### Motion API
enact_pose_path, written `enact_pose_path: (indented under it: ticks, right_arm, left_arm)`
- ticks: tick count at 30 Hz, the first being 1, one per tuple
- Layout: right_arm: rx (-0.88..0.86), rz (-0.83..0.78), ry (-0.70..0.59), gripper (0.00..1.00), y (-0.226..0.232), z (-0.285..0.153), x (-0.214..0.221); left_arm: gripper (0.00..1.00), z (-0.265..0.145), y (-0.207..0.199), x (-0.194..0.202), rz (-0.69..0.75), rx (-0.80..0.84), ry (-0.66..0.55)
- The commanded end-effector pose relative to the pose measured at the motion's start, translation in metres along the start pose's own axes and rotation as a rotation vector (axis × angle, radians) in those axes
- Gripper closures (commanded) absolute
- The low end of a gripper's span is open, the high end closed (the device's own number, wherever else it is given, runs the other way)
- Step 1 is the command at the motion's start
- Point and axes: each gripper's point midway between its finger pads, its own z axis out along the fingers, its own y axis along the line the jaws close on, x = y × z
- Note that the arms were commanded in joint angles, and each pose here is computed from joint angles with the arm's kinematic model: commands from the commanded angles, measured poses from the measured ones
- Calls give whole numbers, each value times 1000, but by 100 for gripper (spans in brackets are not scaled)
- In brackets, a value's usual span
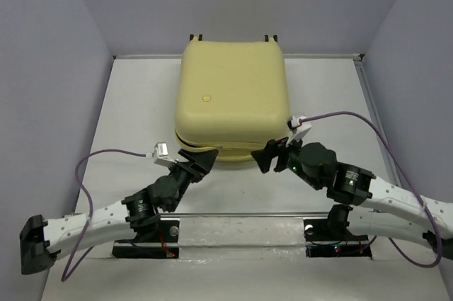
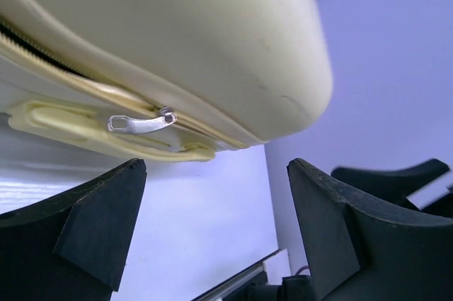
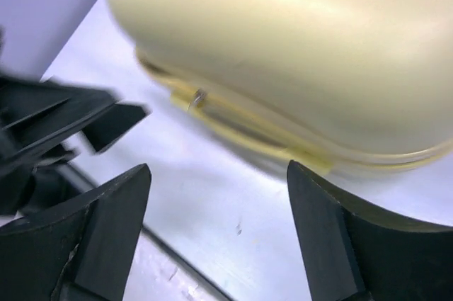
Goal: Pack the luggage
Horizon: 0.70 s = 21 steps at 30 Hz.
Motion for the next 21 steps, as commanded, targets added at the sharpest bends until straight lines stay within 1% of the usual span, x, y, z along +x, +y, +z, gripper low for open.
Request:
enact_pose_path:
  ticks: [1, 2, 3, 4, 5, 6, 7, 8, 9, 10, 11, 12, 13, 14, 15, 16, 17, 18, 19, 21]
  right_arm:
    - [152, 1, -138, 31, -46, -20, -61]
    - [187, 16, -168, 47, -58, -24, -74]
    - [219, 17, -181, 63, -67, -25, -79]
    - [247, 10, -193, 90, -74, -27, -86]
    - [273, 10, -201, 93, -81, -27, -91]
    - [329, 4, -206, 93, -95, -26, -101]
    - [359, 1, -204, 93, -103, -24, -106]
    - [378, -1, -195, 93, -110, -20, -110]
    - [459, 10, -175, 93, -137, -12, -113]
    - [420, 24, -163, 93, -138, -6, -121]
    - [419, 43, -148, 93, -146, 0, -123]
    - [432, 66, -117, 93, -159, 10, -119]
    - [431, 106, -133, 92, -172, 11, -128]
    - [432, 122, -132, 89, -177, 15, -128]
    - [432, 131, -129, 84, -183, 18, -128]
    - [431, 140, -99, 69, -189, 28, -121]
    - [421, 151, -87, 62, -193, 33, -121]
    - [433, 164, -48, 49, -202, 44, -111]
    - [427, 175, -44, 43, -208, 49, -109]
    - [428, 196, -26, 36, -216, 60, -101]
  left_arm:
    - [7, -24, 9, -45, 224, -116, -70]
    - [8, -30, -10, -64, 227, -105, -98]
    - [9, -34, -15, -75, 245, -117, -119]
    - [11, -40, -13, -87, 293, -160, -133]
    - [12, -42, -19, -105, 310, -194, -198]
    - [15, -47, -46, -127, 319, -175, -236]
    - [18, -48, -59, -138, 340, -178, -262]
    - [18, -41, -68, -140, 402, -214, -277]
    - [18, -42, -97, -162, 424, -208, -313]
    - [17, -28, -120, -174, 454, -236, -335]
    - [16, -17, -137, -162, 499, -202, -277]
    - [15, -1, -134, -187, 526, -256, -324]
    - [12, 30, -146, -170, 579, -184, -187]
    - [11, 46, -137, -178, 574, -190, -166]
    - [11, 58, -126, -191, 558, -201, -171]
    - [11, 66, -107, -232, 521, -247, -262]
    - [10, 77, -86, -229, 479, -256, -220]
    - [9, 83, -72, -252, 421, -253, -254]
    - [9, 88, -53, -254, 387, -268, -244]
    - [9, 96, -30, -258, 325, -269, -211]
